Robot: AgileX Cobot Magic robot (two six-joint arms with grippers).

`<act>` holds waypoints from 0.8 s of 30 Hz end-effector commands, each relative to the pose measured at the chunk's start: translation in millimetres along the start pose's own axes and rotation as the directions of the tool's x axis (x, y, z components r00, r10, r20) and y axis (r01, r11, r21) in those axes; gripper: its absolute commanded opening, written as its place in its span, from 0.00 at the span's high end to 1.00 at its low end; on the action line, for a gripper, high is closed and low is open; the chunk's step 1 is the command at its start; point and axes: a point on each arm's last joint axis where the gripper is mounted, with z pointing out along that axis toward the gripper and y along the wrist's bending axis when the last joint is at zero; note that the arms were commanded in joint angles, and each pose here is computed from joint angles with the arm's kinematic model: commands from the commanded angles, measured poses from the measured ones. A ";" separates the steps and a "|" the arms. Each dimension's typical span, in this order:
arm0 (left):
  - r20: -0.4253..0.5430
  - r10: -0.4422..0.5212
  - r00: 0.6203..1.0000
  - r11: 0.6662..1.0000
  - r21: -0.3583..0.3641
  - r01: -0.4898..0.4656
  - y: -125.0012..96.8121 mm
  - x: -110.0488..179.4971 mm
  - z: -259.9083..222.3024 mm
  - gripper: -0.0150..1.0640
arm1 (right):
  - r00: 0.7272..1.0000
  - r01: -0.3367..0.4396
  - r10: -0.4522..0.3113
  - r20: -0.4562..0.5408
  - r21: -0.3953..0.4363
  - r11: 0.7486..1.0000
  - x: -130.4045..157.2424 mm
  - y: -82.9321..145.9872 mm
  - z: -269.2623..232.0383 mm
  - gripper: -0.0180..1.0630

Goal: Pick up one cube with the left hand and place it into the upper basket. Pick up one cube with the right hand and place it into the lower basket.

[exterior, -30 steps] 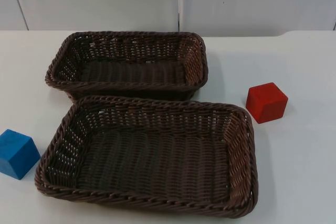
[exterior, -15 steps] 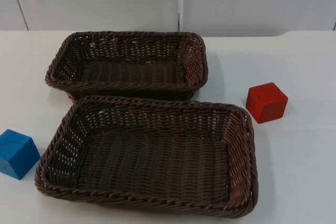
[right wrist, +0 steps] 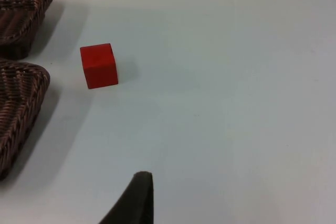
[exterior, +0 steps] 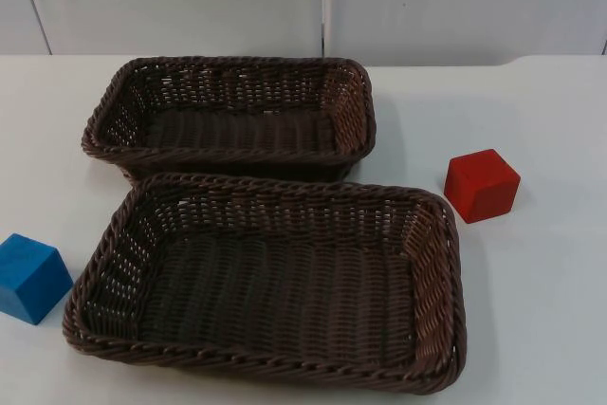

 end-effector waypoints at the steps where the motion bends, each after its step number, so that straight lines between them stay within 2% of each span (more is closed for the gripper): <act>1: 0.004 -0.009 1.000 1.000 0.025 0.009 -1.9 -7.1 2.6 0.01 | 1.000 0.004 -0.004 0.012 0.006 1.000 -0.9 -0.6 -0.9 0.01; 13: -0.066 -0.031 0.997 0.997 0.066 0.035 -2.5 -45.1 19.6 0.01 | 1.000 0.004 -0.004 0.012 0.006 1.000 -0.9 -0.6 -0.9 0.01; 24: -0.124 -0.009 0.992 0.985 0.169 0.030 -9.0 -61.2 60.3 0.01 | 1.000 0.001 -0.001 0.012 0.008 1.000 -0.8 -0.8 -0.9 0.01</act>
